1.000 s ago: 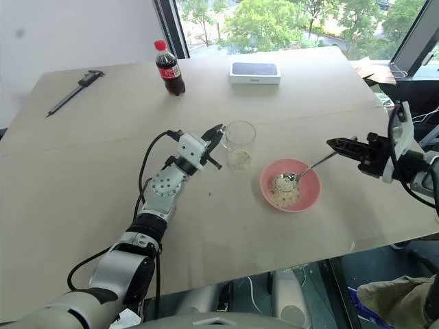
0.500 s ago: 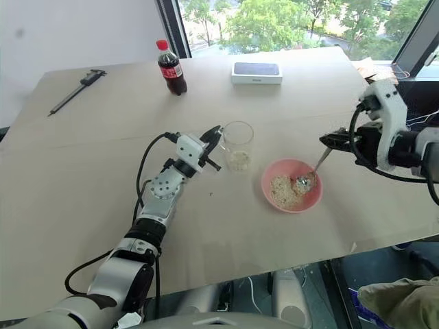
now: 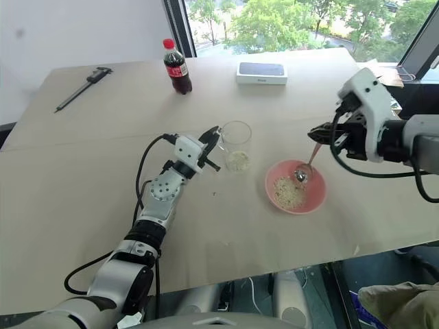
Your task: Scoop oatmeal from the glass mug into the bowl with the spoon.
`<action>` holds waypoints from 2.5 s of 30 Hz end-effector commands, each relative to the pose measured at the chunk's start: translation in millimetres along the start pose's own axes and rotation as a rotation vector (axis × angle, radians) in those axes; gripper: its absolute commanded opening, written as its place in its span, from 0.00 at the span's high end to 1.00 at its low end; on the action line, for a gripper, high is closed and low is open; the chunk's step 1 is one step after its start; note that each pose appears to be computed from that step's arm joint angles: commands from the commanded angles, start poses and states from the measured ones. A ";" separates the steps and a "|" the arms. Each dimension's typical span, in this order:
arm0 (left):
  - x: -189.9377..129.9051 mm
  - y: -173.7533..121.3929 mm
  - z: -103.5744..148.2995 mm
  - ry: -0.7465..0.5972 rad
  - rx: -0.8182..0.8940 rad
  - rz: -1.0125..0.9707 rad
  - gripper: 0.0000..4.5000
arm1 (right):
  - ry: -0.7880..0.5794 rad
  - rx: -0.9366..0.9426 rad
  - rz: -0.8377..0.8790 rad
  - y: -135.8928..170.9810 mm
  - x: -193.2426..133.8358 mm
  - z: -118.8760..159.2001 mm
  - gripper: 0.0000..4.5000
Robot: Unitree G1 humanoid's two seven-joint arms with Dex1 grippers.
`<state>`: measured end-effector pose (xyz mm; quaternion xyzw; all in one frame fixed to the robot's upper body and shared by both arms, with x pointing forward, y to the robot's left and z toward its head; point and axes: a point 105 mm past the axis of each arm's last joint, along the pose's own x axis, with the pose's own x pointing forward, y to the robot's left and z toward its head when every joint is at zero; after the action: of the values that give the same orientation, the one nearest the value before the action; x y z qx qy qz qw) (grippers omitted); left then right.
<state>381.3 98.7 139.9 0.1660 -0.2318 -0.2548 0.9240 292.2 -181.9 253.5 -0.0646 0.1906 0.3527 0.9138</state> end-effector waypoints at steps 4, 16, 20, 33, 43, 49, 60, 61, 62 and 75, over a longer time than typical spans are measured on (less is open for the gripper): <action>-3.3 7.5 4.2 -0.011 0.023 0.030 0.99 | -0.279 0.337 0.115 -10.2 -13.1 45.8 1.00; -8.3 8.9 10.6 -0.020 0.029 0.057 0.99 | -0.406 0.495 0.212 11.0 44.6 95.1 1.00; -10.5 8.8 10.9 -0.015 0.018 0.074 0.99 | -0.313 0.398 0.197 21.6 67.7 82.5 1.00; -16.9 6.3 10.3 0.002 -0.021 0.089 1.00 | -0.273 0.101 0.325 62.5 100.1 82.1 0.80; -19.9 8.4 10.4 0.008 -0.040 0.095 1.00 | -0.393 0.111 0.197 30.7 90.2 99.7 0.41; -19.2 8.5 11.9 0.006 -0.028 0.088 0.70 | -0.424 0.110 0.166 25.1 90.4 102.7 0.40; -42.0 10.4 30.6 -0.015 -0.026 0.082 0.64 | -0.579 0.064 0.139 11.2 75.7 113.1 0.40; -46.5 10.1 31.0 -0.007 -0.025 0.079 0.64 | -0.597 0.053 0.141 9.4 72.7 112.5 0.40; -52.2 10.3 30.2 0.009 -0.028 0.080 0.64 | -0.611 0.043 0.137 6.3 69.5 110.9 0.40; -150.5 6.0 22.4 0.285 -0.147 0.073 0.64 | -0.609 0.048 -0.040 -67.9 28.0 13.0 0.40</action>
<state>263.0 169.0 102.3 0.1233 -0.0865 -0.2248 0.9627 373.1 -199.3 237.7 0.0969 -0.0376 0.3204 0.9416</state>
